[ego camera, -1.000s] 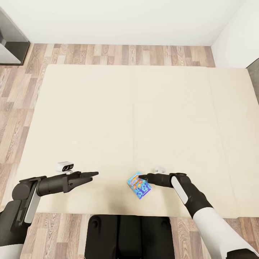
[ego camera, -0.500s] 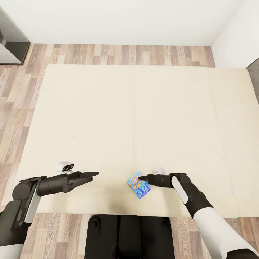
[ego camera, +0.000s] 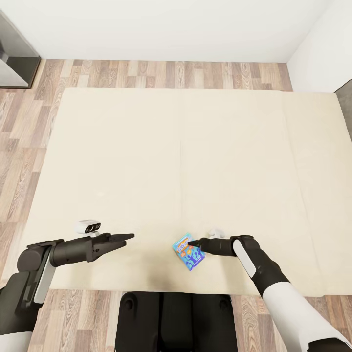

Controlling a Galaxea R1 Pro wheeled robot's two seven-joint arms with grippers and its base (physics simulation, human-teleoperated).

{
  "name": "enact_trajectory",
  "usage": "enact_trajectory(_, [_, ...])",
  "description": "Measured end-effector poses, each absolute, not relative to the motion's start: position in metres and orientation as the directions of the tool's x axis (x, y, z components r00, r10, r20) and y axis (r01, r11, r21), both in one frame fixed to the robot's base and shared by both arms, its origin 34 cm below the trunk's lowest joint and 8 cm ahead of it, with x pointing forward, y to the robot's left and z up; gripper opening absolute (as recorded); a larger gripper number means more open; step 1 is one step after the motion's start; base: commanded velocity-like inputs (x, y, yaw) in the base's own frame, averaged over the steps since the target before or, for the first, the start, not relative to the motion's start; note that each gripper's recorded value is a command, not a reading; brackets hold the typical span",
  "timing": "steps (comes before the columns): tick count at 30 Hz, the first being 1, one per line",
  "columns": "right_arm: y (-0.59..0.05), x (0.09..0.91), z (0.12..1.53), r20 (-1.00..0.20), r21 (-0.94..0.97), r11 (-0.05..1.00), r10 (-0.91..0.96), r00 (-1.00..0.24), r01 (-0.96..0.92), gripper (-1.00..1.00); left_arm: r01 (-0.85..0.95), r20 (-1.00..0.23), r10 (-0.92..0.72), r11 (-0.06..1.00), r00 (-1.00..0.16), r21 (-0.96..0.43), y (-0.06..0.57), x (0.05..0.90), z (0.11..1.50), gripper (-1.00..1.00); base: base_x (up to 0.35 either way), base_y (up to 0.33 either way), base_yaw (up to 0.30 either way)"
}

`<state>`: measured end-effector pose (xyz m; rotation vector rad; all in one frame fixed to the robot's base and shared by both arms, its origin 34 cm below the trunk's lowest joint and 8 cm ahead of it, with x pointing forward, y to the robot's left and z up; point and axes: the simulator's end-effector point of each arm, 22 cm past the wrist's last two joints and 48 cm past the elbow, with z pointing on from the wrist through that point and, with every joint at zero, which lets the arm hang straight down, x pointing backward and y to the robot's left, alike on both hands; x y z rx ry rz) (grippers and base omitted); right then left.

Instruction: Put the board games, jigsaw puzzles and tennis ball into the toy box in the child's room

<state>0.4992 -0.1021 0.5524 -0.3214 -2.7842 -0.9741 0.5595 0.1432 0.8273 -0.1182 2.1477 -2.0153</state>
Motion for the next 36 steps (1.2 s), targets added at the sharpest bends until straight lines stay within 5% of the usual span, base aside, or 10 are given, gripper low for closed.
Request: enact_trajectory(36, [-0.0947,0.4905,0.5537,0.266,0.592,0.76,0.13,-0.955,0.268,1.0,0.074,-0.087,-0.19,0.074,-0.978,-0.994,0.1448,0.5597,0.827,1.0,0.0,0.0,0.0])
